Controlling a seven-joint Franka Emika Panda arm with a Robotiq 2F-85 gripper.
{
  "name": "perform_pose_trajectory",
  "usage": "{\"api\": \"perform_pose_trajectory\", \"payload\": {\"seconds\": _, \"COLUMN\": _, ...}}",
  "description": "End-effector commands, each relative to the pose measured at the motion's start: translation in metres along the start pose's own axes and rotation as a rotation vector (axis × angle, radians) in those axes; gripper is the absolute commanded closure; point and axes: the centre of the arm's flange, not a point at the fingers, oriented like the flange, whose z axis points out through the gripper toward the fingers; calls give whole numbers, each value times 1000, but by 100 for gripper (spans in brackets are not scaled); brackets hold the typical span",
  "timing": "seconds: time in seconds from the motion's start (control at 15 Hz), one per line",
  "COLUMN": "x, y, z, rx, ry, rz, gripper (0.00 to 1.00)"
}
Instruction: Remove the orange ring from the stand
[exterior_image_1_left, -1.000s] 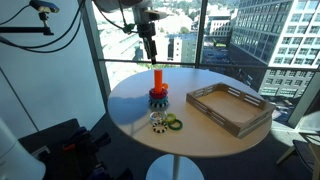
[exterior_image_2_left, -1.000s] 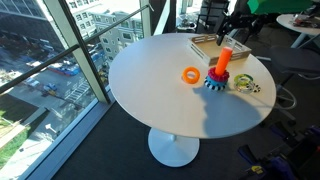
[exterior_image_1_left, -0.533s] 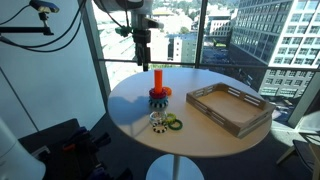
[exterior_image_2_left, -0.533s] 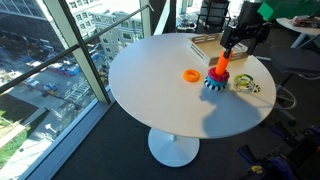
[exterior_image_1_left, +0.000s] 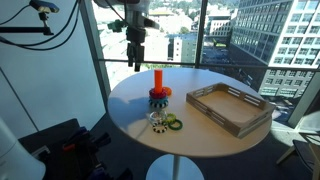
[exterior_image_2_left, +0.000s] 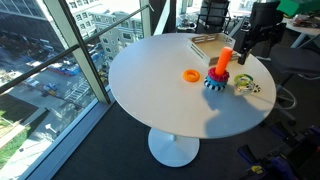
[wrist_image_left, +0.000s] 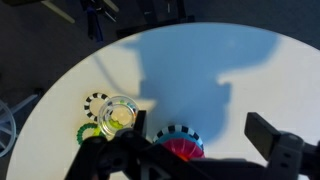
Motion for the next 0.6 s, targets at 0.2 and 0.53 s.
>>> {"api": "perform_pose_trajectory", "payload": {"seconds": 0.2, "x": -58, "y": 25, "z": -36, "rx": -10, "ry": 10, "rz": -15, "gripper": 0}}
{"api": "perform_pose_trajectory", "payload": {"seconds": 0.53, "x": -89, "y": 40, "z": -58, "rx": 16, "ry": 94, "rz": -8, "gripper": 0}}
